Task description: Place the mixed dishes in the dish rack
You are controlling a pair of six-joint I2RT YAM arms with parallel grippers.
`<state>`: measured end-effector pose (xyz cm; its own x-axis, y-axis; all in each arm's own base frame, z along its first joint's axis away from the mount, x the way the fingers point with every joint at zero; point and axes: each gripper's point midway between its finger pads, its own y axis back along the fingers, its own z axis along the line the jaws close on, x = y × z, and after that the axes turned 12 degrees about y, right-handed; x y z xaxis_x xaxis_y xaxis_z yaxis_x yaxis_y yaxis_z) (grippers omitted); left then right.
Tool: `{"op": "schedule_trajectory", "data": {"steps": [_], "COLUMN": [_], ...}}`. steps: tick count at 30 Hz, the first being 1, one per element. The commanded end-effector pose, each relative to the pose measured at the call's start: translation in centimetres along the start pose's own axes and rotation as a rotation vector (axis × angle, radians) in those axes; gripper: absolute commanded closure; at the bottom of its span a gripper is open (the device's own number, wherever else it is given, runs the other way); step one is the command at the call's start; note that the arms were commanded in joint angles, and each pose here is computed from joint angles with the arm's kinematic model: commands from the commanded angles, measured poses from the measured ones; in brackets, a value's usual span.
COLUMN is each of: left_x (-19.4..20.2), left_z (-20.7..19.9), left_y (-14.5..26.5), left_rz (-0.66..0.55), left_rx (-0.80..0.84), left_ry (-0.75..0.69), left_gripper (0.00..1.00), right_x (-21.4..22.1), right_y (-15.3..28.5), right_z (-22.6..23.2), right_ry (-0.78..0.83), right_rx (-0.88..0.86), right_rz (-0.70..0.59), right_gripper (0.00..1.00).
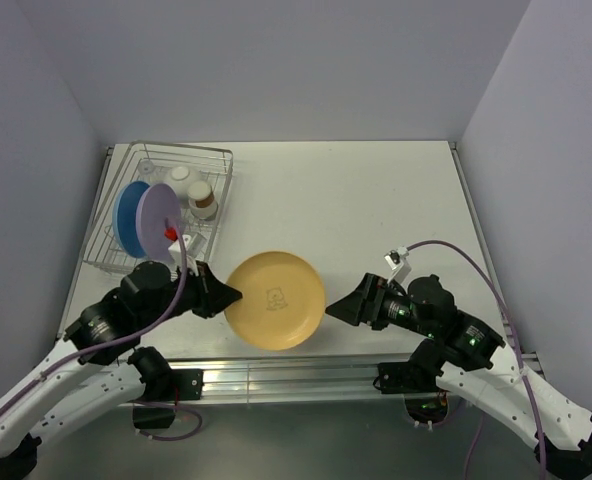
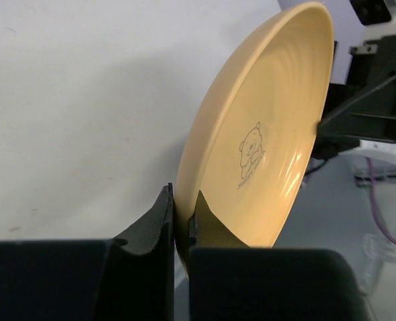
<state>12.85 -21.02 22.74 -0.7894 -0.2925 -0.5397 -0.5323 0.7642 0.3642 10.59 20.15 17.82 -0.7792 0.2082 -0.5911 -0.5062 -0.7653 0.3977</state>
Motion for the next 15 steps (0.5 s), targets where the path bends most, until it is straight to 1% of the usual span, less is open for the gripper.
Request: {"op": "schedule_trajectory", "data": {"steps": [1, 6, 11, 12, 14, 15], "left_x": [-5.3, -6.7, -7.8, -8.6, -9.2, -10.3], "left_z": [-0.2, -0.5, 0.2, 0.0, 0.4, 0.2], "left_y": [3.3, 4.5, 4.7, 5.1, 5.1, 5.7], "left_rz": [-0.225, -0.281, -0.297, -0.324, -0.329, -0.370], "left_rx": [-0.099, -0.125, -0.215, -0.232, -0.281, -0.303], "left_ry": [-0.075, -0.091, -0.103, -0.105, -0.118, -0.123], "left_gripper": [1.00, 1.00, 1.00, 1.00, 1.00, 1.00], "right_x": [0.9, 1.9, 2.2, 2.1, 2.2, 2.2], "right_y": [0.1, -0.2, 0.1, 0.2, 0.4, 0.5], "right_z": [-3.2, -4.0, -4.2, -4.2, -4.2, -4.3], "right_ry": [-0.021, -0.041, -0.053, -0.055, -0.058, -0.061], "right_rx": [0.145, 0.167, 0.165, 0.166, 0.168, 0.172], "right_rz": [0.011, 0.049, 0.044, 0.040, 0.036, 0.033], "right_gripper": [0.00, 0.00, 0.00, 0.00, 0.00, 0.00]}}
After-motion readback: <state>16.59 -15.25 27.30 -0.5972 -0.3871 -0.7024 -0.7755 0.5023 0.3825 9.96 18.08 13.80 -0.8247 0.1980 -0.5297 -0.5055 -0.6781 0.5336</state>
